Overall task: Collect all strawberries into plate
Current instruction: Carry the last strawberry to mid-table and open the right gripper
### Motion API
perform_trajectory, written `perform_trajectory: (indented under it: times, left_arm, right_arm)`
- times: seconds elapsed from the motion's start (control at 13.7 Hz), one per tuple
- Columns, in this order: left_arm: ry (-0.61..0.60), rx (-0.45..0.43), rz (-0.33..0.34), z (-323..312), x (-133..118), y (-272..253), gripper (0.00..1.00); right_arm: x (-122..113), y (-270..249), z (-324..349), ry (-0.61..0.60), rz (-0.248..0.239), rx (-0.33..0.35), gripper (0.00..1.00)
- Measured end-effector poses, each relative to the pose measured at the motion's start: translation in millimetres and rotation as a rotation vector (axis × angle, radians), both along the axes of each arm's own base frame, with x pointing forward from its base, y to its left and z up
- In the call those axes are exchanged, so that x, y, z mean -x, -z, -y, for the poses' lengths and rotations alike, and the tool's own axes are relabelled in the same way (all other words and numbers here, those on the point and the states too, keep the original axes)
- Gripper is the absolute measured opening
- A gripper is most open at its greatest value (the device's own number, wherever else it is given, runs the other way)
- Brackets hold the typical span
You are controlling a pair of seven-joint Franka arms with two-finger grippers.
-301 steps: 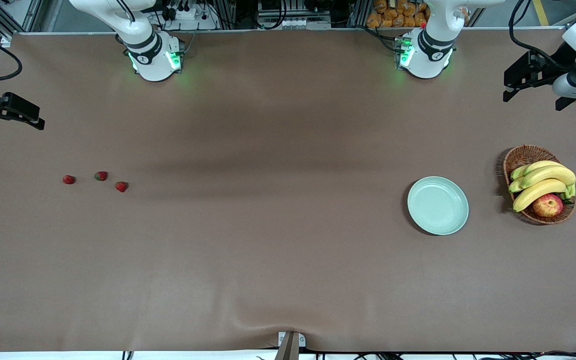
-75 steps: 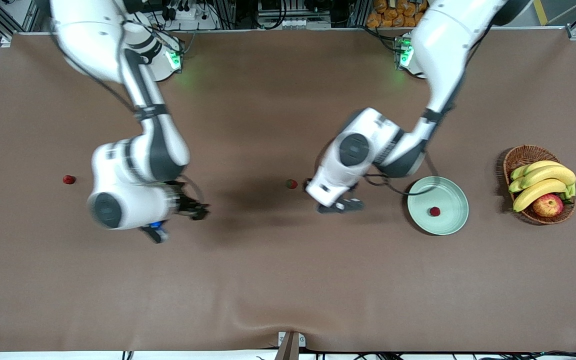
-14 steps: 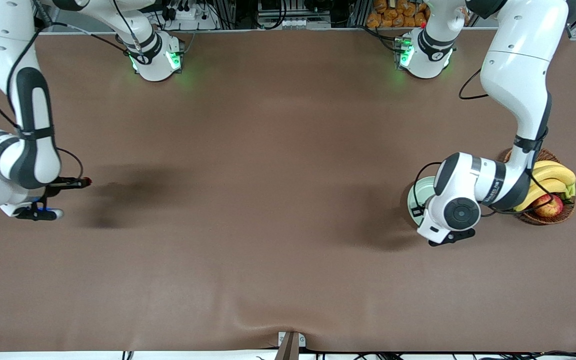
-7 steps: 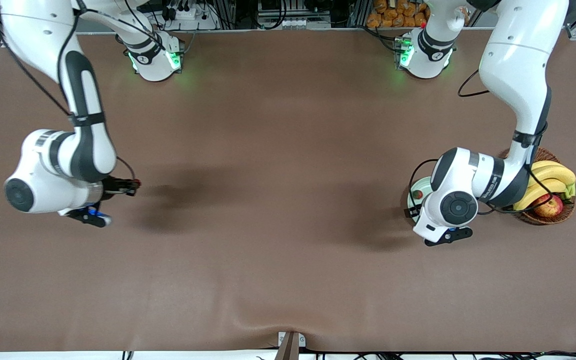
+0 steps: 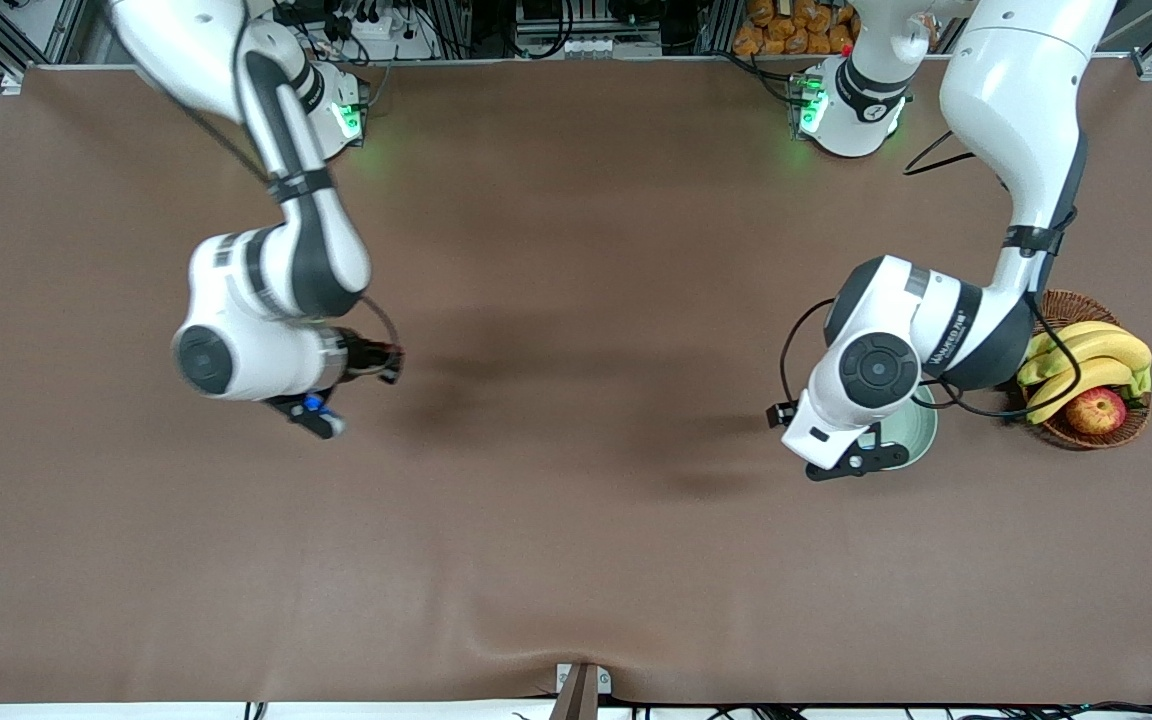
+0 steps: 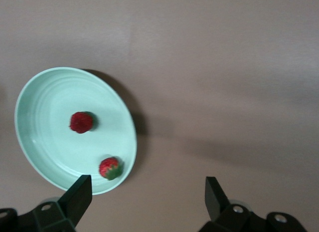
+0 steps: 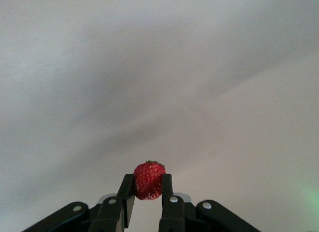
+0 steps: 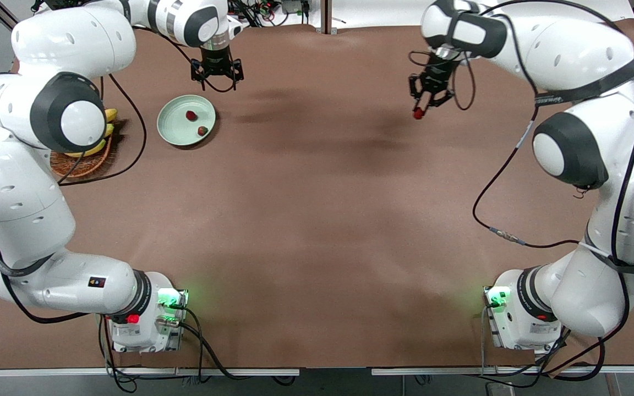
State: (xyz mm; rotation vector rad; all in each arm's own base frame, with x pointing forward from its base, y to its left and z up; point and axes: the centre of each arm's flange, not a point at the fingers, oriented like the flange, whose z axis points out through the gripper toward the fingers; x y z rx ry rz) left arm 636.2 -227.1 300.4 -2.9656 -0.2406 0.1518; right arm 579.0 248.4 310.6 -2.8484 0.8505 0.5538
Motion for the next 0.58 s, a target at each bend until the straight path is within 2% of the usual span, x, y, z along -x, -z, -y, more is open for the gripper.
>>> perform_trajectory:
  times: [0.37,0.58]
  left_arm:
    - [-0.015,0.03,0.027,10.4,-2.0,10.3,1.0]
    - [-0.012,0.042,0.03,17.4,-0.8,13.3,1.0]
  right_arm:
    - [35.8,5.8,-118.4,0.153,0.058,-0.034,0.26]
    - [55.0,28.2,-192.3,0.219,0.061,0.013,0.26]
